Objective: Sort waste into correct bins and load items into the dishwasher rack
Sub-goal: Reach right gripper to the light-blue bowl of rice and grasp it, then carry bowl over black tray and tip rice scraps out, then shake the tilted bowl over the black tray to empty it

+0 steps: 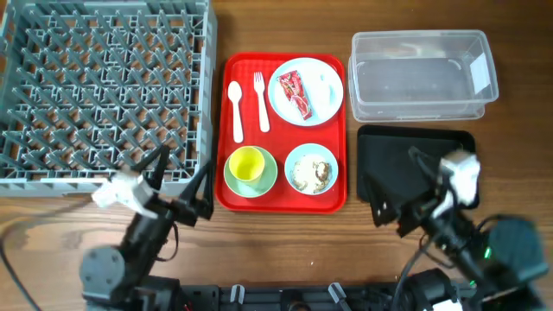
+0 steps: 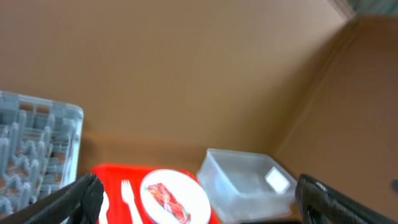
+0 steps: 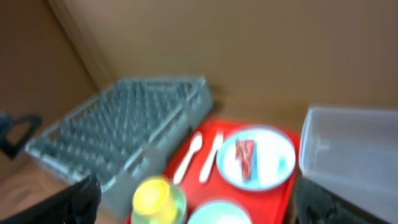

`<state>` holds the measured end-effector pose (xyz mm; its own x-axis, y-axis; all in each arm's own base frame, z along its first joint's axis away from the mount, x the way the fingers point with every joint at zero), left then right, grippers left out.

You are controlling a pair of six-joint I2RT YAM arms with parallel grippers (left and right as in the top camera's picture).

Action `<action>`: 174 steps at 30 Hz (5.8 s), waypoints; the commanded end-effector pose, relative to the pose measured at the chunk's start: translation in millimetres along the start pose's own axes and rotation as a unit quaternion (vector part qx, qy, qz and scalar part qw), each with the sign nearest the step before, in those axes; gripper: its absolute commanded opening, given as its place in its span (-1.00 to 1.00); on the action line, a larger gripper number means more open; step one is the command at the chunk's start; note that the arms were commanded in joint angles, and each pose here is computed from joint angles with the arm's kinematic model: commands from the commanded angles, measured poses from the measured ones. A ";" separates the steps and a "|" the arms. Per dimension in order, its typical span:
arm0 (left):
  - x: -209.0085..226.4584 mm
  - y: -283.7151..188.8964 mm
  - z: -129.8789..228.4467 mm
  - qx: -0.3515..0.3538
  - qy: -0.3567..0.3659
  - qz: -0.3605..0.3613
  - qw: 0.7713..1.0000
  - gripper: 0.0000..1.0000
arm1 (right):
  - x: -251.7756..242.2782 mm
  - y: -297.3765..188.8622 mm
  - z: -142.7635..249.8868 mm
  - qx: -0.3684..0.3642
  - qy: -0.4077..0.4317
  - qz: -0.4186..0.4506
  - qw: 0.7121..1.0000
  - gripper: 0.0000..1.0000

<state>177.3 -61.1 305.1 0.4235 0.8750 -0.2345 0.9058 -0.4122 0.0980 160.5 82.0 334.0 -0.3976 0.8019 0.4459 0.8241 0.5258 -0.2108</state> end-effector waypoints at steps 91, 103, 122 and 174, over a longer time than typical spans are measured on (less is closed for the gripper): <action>5.6 2.9 -42.7 0.347 -0.068 -0.140 0.925 1.00 | -138.9 127.1 75.7 0.404 0.413 0.019 0.816 -0.91; 5.6 2.9 -42.7 0.347 -0.068 -0.140 0.925 1.00 | -158.3 95.4 69.0 0.204 0.414 -0.248 0.852 -0.91; 5.6 2.9 -42.7 0.347 -0.068 -0.140 0.925 1.00 | -179.3 87.2 76.0 0.218 0.478 -0.168 0.834 -0.91; 5.6 2.9 -42.7 0.347 -0.068 -0.140 0.925 1.00 | -45.0 123.6 41.1 0.292 0.298 -0.118 0.901 -0.91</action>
<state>182.5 -49.1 340.8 0.1283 0.9469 -0.2948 0.7220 -0.2930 -0.6268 259.9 152.6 209.0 -0.0458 0.6722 0.7389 0.3436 0.7052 -0.6202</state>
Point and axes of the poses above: each gripper's point midway between its finger pads, its own y axis out along the fingers, its own x axis along the line the jaws close on, z = x × y, the point moved 5 cm from there along -y, back along the fingers, and after that the axes turned 11 degrees about y, right-handed, at the moved point
